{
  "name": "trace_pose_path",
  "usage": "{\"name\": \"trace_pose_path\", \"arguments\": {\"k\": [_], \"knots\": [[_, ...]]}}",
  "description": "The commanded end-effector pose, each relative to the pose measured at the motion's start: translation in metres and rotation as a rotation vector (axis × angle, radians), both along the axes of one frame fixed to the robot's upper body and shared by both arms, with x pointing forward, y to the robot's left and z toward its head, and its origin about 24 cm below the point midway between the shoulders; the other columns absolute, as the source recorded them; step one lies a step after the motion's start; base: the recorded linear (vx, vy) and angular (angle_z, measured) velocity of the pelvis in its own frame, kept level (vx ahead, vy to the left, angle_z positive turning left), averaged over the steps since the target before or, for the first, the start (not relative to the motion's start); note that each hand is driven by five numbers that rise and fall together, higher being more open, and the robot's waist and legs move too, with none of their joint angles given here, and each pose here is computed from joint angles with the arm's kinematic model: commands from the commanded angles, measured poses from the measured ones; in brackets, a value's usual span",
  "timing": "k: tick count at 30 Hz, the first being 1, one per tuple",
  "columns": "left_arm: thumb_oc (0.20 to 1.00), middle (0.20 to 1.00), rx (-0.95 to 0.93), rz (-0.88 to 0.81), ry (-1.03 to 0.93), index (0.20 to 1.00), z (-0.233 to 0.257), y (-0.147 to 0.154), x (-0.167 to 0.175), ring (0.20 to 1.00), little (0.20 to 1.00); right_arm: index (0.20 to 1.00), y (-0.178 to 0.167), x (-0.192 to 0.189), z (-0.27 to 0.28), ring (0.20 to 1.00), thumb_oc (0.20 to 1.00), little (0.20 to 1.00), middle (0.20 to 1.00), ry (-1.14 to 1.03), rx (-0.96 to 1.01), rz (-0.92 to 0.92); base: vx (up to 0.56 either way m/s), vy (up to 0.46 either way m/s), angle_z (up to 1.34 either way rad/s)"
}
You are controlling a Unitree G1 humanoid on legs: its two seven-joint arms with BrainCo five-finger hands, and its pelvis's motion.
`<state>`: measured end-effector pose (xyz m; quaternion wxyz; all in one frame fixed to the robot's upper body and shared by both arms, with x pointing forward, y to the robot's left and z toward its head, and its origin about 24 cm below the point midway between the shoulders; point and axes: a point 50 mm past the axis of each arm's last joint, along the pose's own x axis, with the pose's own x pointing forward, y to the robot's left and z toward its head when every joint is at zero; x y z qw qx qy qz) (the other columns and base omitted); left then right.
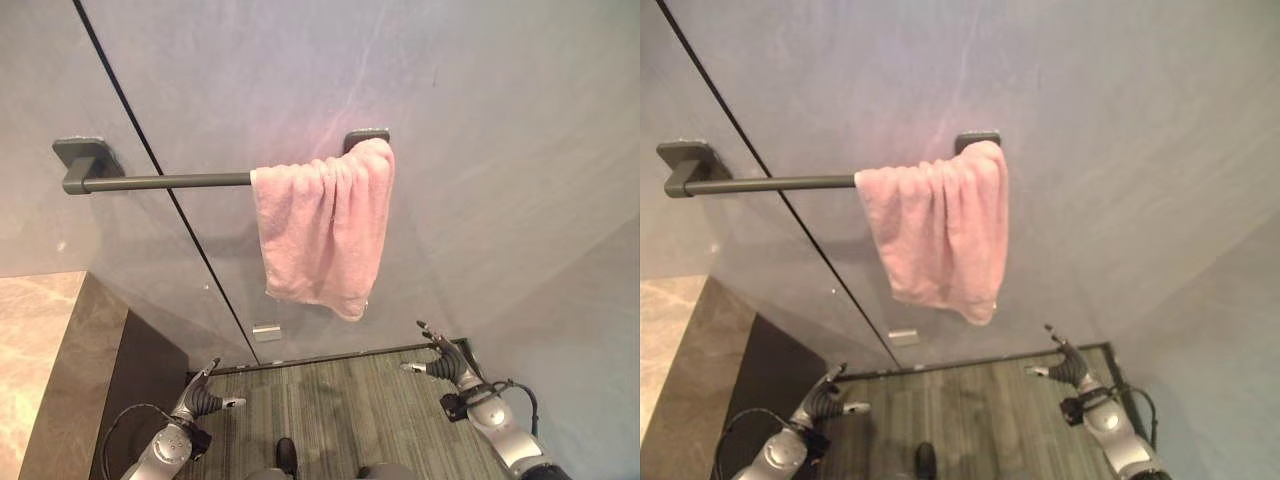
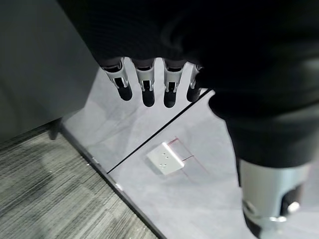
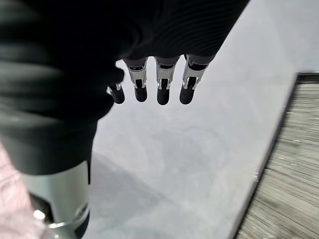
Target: Put brush and paste in cup on sink, flatten towel.
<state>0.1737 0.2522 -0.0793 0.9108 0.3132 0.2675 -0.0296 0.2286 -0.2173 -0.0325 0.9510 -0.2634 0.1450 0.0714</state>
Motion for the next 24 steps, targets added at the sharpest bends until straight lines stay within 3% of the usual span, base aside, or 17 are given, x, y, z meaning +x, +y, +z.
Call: {"name": "trace_pose_path", "arguments": {"k": [1,12,24], "knots": [[1.000,1.000,0.011,-0.044,-0.139,1.000,0.029,0.011,0.013,1.000,1.000,1.000,-0.008,0.012,0.032,1.000,1.000,1.000,1.000,-0.175,0.039,-0.034,0.07,-0.074,0.57],[1.000,1.000,0.006,-0.077,-0.332,1.000,0.081,0.021,0.043,1.000,1.000,1.000,0.001,0.030,0.065,1.000,1.000,1.000,1.000,-0.292,0.115,-0.010,0.04,-0.040,0.24],[1.000,1.000,0.013,-0.206,-0.531,1.000,0.185,0.055,0.064,1.000,1.000,1.000,0.036,0.055,0.112,1.000,1.000,1.000,1.000,-0.301,0.282,0.269,0.01,0.023,-0.01]]}}
